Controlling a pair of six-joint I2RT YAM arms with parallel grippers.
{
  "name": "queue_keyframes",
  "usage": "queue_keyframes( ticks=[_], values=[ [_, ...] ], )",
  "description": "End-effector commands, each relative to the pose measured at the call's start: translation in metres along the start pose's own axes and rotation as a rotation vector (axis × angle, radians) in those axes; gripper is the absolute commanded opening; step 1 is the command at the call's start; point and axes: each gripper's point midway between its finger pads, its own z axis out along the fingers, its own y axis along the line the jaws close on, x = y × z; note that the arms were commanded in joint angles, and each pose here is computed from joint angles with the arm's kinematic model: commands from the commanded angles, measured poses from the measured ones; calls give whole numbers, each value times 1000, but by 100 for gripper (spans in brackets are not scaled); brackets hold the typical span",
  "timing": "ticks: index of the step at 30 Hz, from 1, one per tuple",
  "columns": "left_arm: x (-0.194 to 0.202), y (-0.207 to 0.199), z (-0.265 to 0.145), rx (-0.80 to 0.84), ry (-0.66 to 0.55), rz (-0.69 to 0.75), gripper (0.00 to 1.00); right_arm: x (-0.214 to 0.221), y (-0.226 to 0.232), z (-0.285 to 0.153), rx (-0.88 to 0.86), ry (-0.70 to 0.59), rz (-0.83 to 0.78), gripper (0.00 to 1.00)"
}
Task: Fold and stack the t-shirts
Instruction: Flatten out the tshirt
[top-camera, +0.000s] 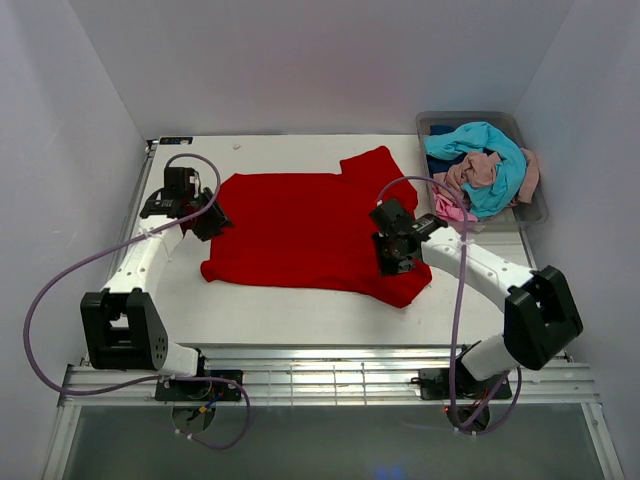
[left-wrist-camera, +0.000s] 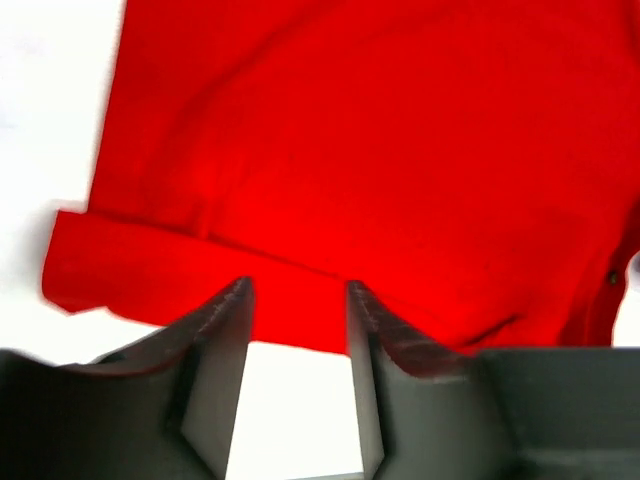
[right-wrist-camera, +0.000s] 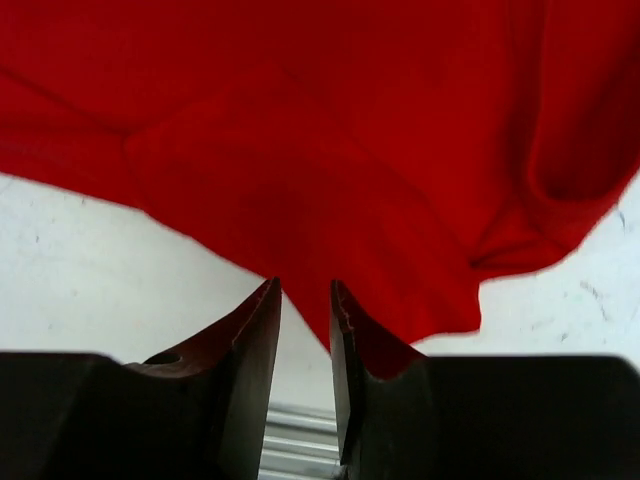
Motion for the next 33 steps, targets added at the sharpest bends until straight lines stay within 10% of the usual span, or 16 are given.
queue_keyframes(
  ticks=[1,12,33],
  values=[
    [-21,-27,3,113,-52,32,55,-51,4,10,18,-140,-22,32],
    [4,-13,46,92,55,40,65,-97,13,50,6,-159,-71,32],
    [22,-1,65,63,107,36,65,-44,15,80,-42,21,-69,36]
  ],
)
